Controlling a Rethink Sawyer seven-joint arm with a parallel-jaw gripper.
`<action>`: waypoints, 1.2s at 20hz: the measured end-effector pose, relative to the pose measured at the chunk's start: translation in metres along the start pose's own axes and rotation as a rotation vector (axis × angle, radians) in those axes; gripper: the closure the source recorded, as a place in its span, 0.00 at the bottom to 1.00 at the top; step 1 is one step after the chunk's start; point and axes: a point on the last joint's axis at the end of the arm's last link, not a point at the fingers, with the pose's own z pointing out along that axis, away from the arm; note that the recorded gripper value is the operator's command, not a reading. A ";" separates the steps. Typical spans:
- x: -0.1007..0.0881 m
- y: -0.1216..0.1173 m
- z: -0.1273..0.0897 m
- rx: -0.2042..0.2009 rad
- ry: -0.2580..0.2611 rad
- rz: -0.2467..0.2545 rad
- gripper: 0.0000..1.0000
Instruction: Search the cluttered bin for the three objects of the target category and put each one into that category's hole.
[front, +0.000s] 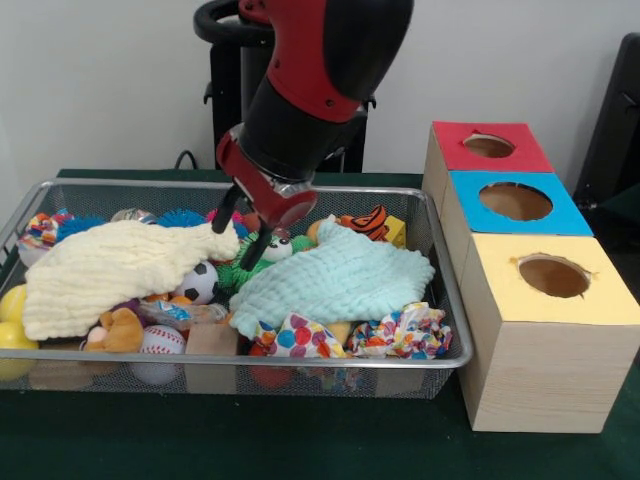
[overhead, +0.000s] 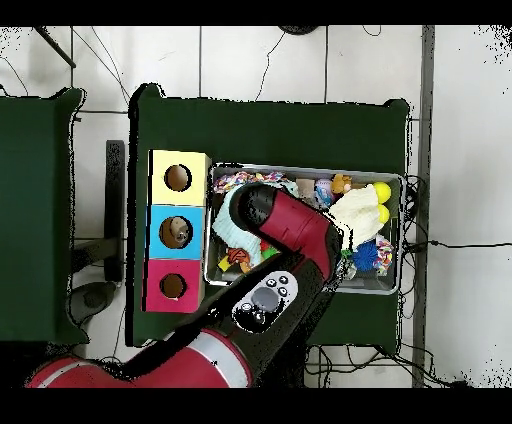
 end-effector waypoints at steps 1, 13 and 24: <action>0.002 0.001 -0.001 0.002 0.001 -0.006 0.00; 0.001 0.009 -0.010 0.000 0.013 -0.027 0.00; -0.001 0.013 -0.010 -0.005 0.008 -0.031 0.00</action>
